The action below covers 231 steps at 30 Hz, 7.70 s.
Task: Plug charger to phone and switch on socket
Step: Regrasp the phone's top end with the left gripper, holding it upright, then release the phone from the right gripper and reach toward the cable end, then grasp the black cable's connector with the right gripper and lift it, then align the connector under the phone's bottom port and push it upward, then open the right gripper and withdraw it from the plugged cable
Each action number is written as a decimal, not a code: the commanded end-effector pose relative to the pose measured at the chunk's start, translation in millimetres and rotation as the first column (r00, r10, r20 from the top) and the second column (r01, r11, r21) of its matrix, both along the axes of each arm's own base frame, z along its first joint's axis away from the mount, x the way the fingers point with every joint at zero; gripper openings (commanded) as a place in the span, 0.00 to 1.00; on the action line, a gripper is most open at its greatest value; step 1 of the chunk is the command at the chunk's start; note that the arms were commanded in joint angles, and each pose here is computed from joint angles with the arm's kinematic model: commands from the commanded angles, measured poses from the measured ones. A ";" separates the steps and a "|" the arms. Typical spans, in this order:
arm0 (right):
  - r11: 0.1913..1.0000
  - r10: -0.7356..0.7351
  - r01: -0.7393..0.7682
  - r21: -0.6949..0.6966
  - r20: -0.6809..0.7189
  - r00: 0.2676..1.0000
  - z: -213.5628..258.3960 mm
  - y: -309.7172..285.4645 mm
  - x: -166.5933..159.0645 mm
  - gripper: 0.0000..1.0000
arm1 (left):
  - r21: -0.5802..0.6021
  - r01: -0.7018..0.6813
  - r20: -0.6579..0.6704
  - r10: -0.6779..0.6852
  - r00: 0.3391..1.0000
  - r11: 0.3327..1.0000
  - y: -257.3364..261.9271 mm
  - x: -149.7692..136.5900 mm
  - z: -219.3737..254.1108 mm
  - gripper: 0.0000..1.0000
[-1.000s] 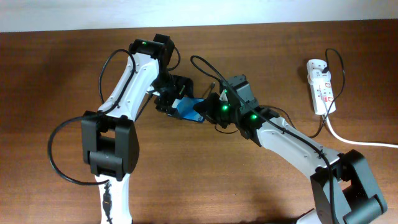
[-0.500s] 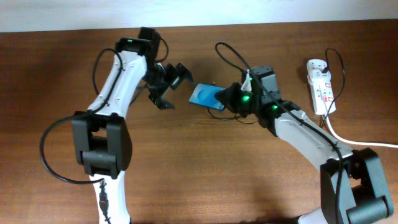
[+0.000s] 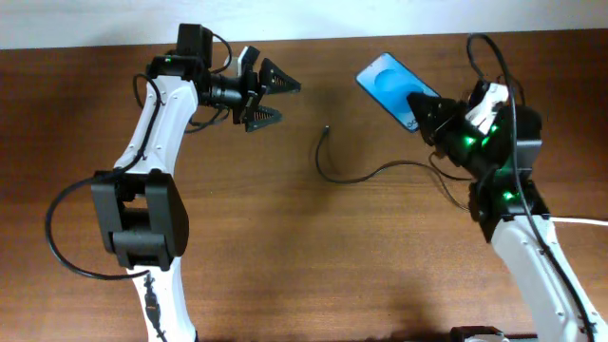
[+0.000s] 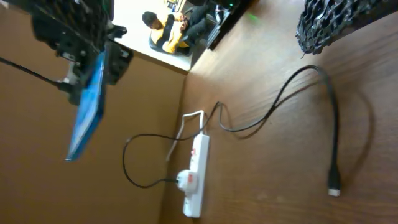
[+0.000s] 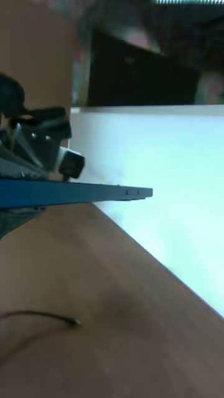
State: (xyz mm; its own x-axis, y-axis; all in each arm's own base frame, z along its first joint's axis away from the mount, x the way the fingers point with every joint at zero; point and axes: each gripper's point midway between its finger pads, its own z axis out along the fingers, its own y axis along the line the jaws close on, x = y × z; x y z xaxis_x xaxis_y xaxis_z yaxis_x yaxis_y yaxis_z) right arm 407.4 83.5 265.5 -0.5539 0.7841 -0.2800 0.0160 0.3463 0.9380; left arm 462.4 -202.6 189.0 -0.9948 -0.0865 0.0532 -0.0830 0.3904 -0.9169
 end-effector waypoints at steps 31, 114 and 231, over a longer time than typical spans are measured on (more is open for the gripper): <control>0.894 -0.245 0.270 0.357 -0.114 0.963 -11.2 109.1 33.2 0.04 | -0.115 -0.115 -0.074 0.107 0.991 0.987 -118.0 26.8 48.0 0.35; 0.824 0.310 -0.515 -0.238 -0.571 0.760 -279.2 152.4 68.0 0.25 | 0.227 -0.324 -0.083 0.350 0.933 0.918 72.4 49.9 -30.2 0.00; 0.856 0.516 -0.502 -0.125 0.154 0.842 -2.5 174.2 -7.6 0.04 | -0.327 0.194 0.280 -0.101 0.955 0.925 -40.3 26.0 106.2 0.00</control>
